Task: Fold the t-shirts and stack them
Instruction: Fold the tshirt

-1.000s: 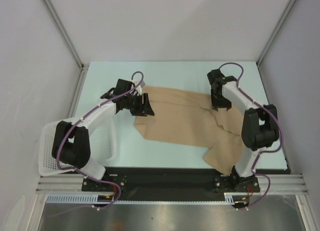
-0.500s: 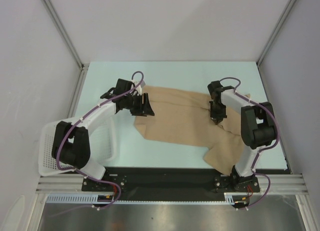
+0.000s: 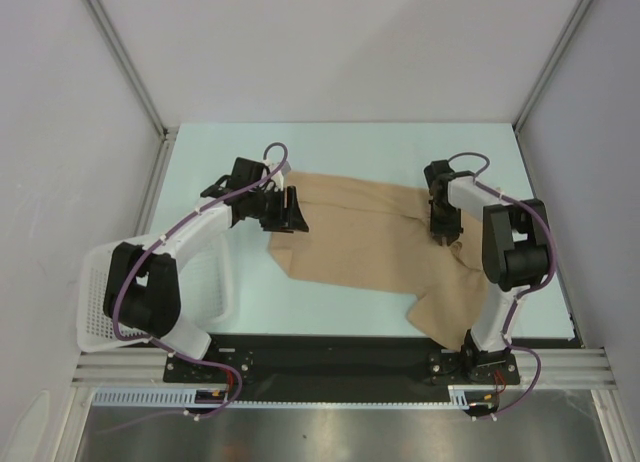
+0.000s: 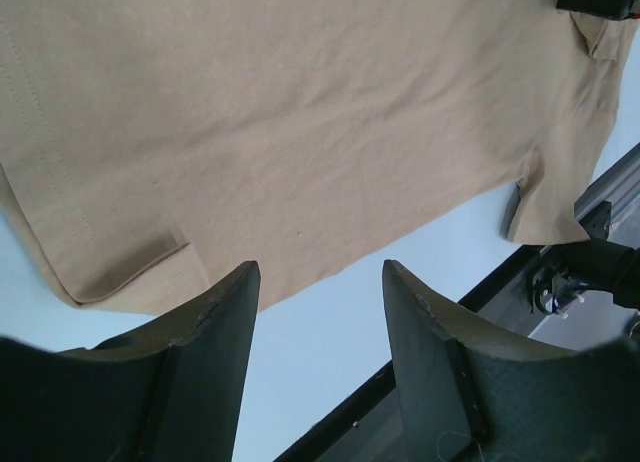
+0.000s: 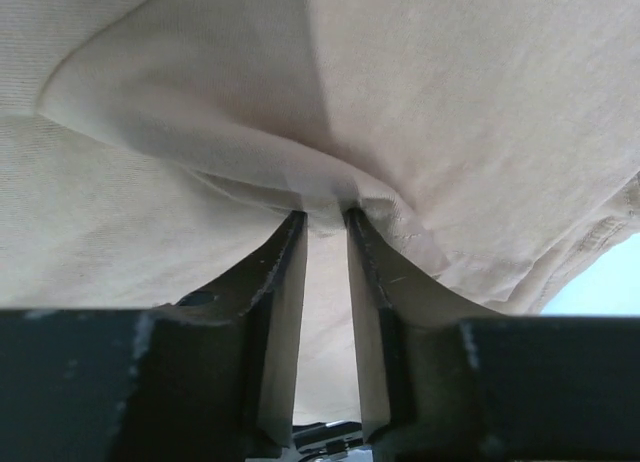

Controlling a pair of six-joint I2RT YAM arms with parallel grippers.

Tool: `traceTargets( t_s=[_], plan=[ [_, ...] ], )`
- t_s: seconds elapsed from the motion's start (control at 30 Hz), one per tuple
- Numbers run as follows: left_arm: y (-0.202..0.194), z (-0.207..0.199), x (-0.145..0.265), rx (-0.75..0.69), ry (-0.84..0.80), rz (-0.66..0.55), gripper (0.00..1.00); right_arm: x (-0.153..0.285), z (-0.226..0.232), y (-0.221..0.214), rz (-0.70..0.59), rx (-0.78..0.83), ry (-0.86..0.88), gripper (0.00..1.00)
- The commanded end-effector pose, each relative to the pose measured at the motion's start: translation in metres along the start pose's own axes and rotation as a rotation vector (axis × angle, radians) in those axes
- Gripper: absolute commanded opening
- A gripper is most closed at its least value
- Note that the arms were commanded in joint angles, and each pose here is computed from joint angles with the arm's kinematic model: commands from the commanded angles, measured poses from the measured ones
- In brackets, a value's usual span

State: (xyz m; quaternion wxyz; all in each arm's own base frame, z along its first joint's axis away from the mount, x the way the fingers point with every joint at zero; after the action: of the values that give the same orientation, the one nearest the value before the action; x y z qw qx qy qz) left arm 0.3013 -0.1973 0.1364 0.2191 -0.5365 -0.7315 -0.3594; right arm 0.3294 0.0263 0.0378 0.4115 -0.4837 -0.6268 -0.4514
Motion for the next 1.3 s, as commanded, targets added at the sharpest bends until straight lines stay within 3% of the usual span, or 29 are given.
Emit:
traceTargets(
  t_s=[0.0,0.13,0.23,0.33,0.37,0.43,0.63,0.93,1.0,1.13,1.17,1.27],
  plan=[
    [0.008,-0.010,0.013,-0.045,-0.034,-0.035,0.58,-0.001,-0.002,0.016,-0.038,0.012,-0.024,0.30],
    [0.007,-0.010,0.012,-0.040,-0.034,-0.035,0.58,0.000,-0.002,0.018,-0.043,0.014,-0.028,0.35],
    [0.007,-0.009,0.012,-0.038,-0.033,-0.034,0.58,0.000,-0.002,0.018,-0.034,0.018,-0.024,0.32],
    [0.007,-0.009,0.012,-0.036,-0.032,-0.037,0.58,0.000,-0.003,0.018,-0.036,0.019,-0.020,0.19],
    [0.007,-0.008,0.011,-0.035,-0.030,-0.037,0.58,0.001,-0.003,0.019,-0.039,0.018,-0.017,0.07],
    [0.007,-0.008,0.012,-0.034,-0.032,-0.035,0.59,0.006,-0.004,0.022,-0.047,0.016,-0.021,0.00],
    [0.007,-0.007,0.011,-0.032,-0.029,-0.036,0.58,0.035,0.001,0.020,-0.028,-0.003,0.032,0.00],
    [0.005,-0.003,0.003,-0.013,-0.034,-0.022,0.58,0.055,0.050,-0.003,0.068,-0.016,0.380,0.04],
    [0.005,-0.002,0.001,-0.014,-0.037,-0.021,0.58,0.057,0.061,-0.004,0.079,-0.048,0.471,0.06],
    [0.015,0.000,-0.003,-0.019,-0.014,-0.042,0.59,0.064,0.069,-0.002,0.077,-0.227,0.631,0.37],
    [0.019,-0.001,-0.003,-0.020,-0.014,-0.051,0.59,0.078,0.062,0.010,0.020,-0.332,0.651,0.49],
    [0.035,-0.008,-0.008,-0.020,-0.032,-0.093,0.59,0.086,0.012,0.050,-0.225,-0.584,0.572,0.65]
  ],
)
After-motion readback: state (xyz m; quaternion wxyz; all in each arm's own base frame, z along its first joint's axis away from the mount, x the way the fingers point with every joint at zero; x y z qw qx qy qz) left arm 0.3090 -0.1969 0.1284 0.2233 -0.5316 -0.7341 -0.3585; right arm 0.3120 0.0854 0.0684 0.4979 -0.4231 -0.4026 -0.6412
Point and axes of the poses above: each gripper's point midway between its finger pads, its own x axis back along the fingers, its own z axis along the line the jaws close on, y = z × x, the point moved 2 cm from there along x, back along the fingers, and after that the axes turned 14 degrees about x, right-handed, at the moved point
